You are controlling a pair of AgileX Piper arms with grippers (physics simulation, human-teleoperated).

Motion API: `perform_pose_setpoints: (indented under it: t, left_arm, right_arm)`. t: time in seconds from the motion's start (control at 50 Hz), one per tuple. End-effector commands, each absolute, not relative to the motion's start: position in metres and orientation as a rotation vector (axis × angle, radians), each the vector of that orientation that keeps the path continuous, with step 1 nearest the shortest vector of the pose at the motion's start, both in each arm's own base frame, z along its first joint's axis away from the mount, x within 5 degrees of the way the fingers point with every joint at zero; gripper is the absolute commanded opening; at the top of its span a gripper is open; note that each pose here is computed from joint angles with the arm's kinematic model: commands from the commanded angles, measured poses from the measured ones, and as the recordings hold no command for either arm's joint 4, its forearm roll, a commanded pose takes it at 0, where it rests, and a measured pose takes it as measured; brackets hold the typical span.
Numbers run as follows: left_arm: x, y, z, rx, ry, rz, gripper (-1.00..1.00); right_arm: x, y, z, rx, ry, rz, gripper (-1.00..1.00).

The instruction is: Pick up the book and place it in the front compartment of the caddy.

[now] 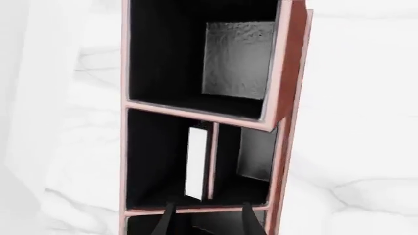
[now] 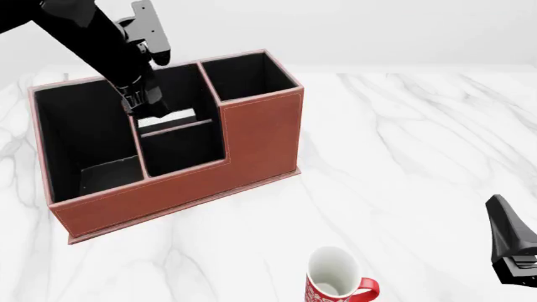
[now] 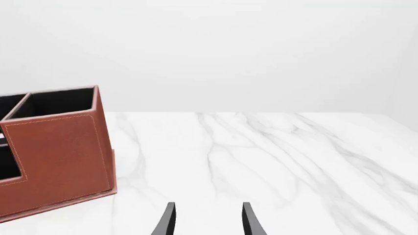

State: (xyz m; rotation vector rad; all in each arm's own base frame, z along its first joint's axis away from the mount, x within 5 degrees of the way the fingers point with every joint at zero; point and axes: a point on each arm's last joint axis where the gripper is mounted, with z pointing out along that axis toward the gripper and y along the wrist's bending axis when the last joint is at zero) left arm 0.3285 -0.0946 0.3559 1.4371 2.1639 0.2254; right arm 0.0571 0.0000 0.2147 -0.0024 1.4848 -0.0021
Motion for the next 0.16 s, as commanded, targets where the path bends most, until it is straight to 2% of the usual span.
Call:
perform_pose_setpoints:
  t: [0.02, 0.16]
  left_arm:
    - [0.289, -0.089, 0.365, 1.456, 2.112, 0.235, 1.00]
    - [0.261, -0.087, 0.369, 1.456, 2.071, 0.235, 1.00]
  right_arm:
    - [0.057, 0.000, 0.214, -0.002, 1.485, -0.002, 1.00]
    - [0.057, 0.000, 0.214, -0.002, 1.485, -0.002, 1.00]
